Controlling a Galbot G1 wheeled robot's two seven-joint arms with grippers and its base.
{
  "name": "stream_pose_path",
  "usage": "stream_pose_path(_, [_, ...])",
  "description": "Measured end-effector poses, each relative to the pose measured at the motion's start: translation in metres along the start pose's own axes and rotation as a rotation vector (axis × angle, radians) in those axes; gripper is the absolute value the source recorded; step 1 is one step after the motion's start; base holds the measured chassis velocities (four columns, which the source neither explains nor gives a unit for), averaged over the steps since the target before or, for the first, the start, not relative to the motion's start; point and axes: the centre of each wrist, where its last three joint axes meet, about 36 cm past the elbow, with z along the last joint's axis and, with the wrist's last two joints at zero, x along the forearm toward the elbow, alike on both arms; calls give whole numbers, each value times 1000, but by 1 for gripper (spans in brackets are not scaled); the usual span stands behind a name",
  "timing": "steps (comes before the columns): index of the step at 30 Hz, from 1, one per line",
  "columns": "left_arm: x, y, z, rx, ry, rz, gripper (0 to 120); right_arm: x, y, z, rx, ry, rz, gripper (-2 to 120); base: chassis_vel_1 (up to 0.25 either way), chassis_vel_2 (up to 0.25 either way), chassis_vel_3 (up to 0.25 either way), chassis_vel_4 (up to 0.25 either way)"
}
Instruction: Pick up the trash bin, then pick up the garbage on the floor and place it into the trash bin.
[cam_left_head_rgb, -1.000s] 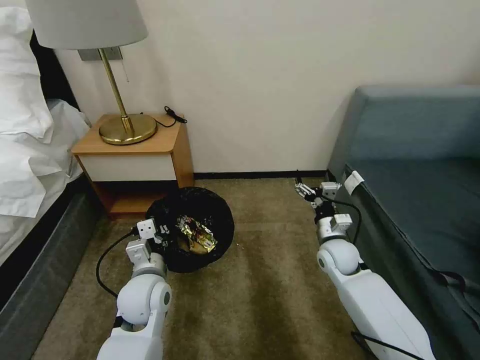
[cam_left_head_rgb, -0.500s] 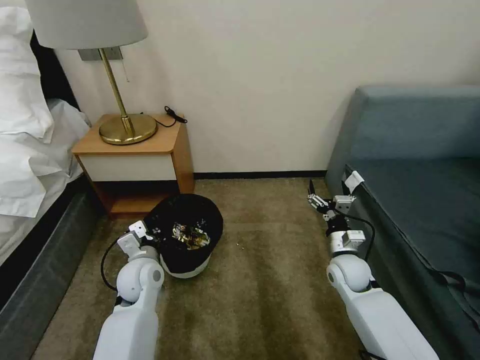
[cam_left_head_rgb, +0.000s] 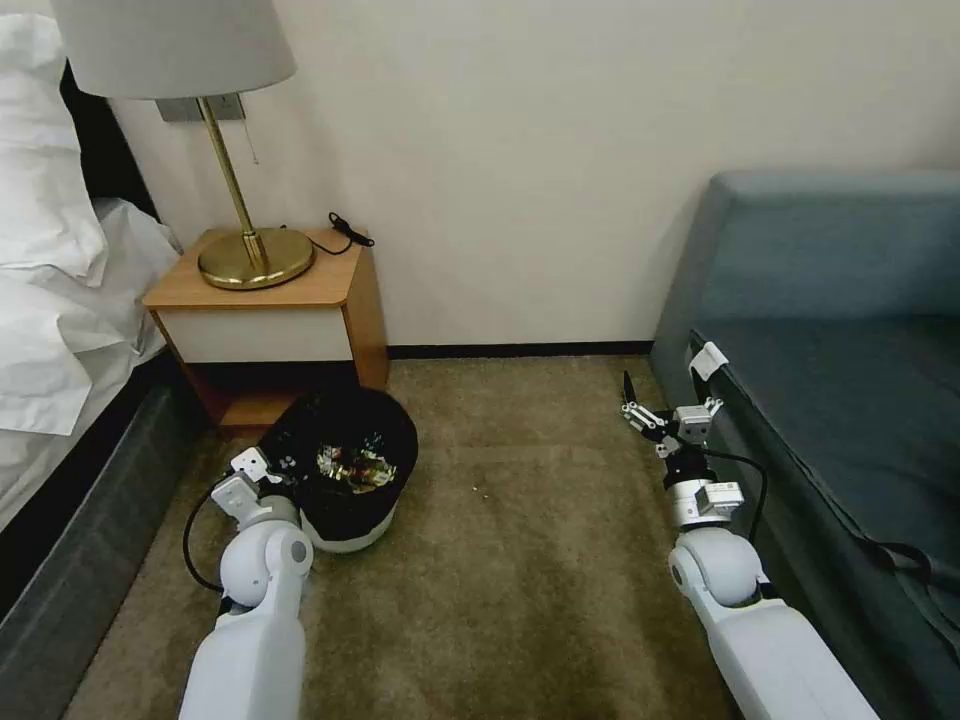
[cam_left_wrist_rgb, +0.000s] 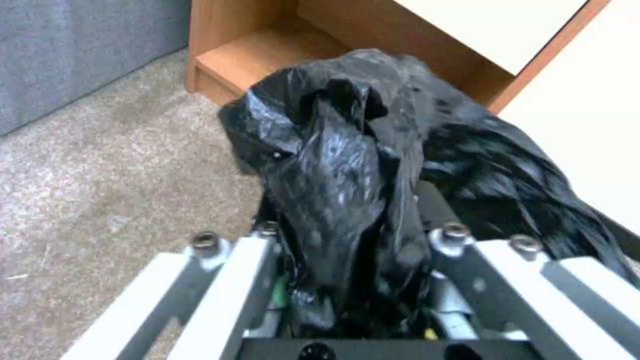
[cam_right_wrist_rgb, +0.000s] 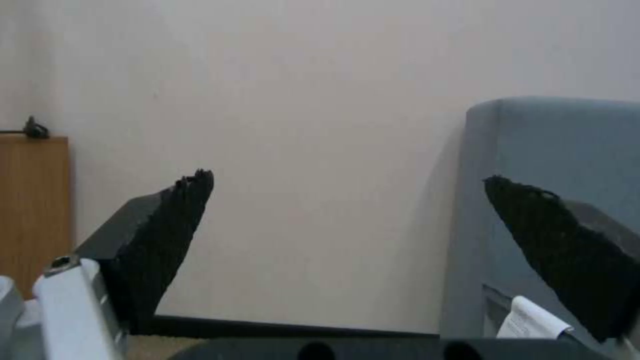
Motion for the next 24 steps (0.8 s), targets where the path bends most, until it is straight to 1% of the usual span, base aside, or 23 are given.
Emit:
stream_pose_path(1, [3,0,0,-3,-4,4,39,0,1,-1,-2,-3,0,100,0,0,0,0])
stream_pose_path(2, [3,0,0,-3,-4,4,39,0,1,-1,-2,-3,0,100,0,0,0,0])
stream_pose_path(4, [6,1,-1,-5,-8,10,46,0,1,-2,-3,-9,0,100,0,0,0,0])
stream_pose_path(5, [6,1,-1,-5,-8,10,46,0,1,-2,-3,-9,0,100,0,0,0,0])
stream_pose_path(6, [9,1,-2,-6,-13,16,54,-1,2,-3,-5,-22,1,100,0,0,0,0])
stream_pose_path(7, [17,0,-6,-11,-31,27,62,-4,2,-5,-7,-38,0,100,0,0,0,0])
stream_pose_path(9, [20,0,-8,-15,-37,32,64,-5,3,-6,-8,-43,0,100,0,0,0,0])
stream_pose_path(10, [28,-2,-13,-29,-56,44,71,-7,3,-8,-10,-52,-1,100,0,0,0,0])
stream_pose_path(11, [28,-2,-13,-29,-56,44,71,-7,3,-8,-10,-52,-1,100,0,0,0,0])
stream_pose_path(12, [34,-4,-16,-43,-73,54,76,-8,4,-9,-11,-58,-2,100,0,0,0,0])
stream_pose_path(13, [34,-4,-16,-43,-73,54,76,-8,4,-9,-11,-58,-2,100,0,0,0,0])
stream_pose_path(14, [47,-8,-22,-76,-108,75,86,-9,5,-11,-15,-68,-4,100,0,0,0,0])
stream_pose_path(15, [56,-11,-27,-96,-129,91,90,-10,6,-12,-17,-72,-4,100,0,0,0,0])
stream_pose_path(16, [56,-11,-27,-96,-129,91,90,-10,6,-12,-17,-72,-4,100,0,0,0,0])
stream_pose_path(17, [62,-13,-31,-113,-144,101,95,-10,7,-13,-19,-74,-4,100,0,0,0,0])
stream_pose_path(19, [77,-17,-38,-153,-176,116,100,-11,7,-13,-20,-74,-1,100,0,0,0,0])
stream_pose_path(20, [77,-17,-38,-153,-176,116,100,-11,7,-13,-20,-74,-1,100,0,0,0,0])
stream_pose_path(22, [88,-19,-43,-163,-186,119,100,-10,7,-13,-21,-69,3,100,0,0,0,0])
stream_pose_path(23, [88,-19,-43,-163,-186,119,100,-10,7,-13,-21,-69,3,100,0,0,0,0])
stream_pose_path(24, [94,-19,-45,-165,-192,117,100,-9,8,-13,-23,-66,4,100,0,0,0,0])
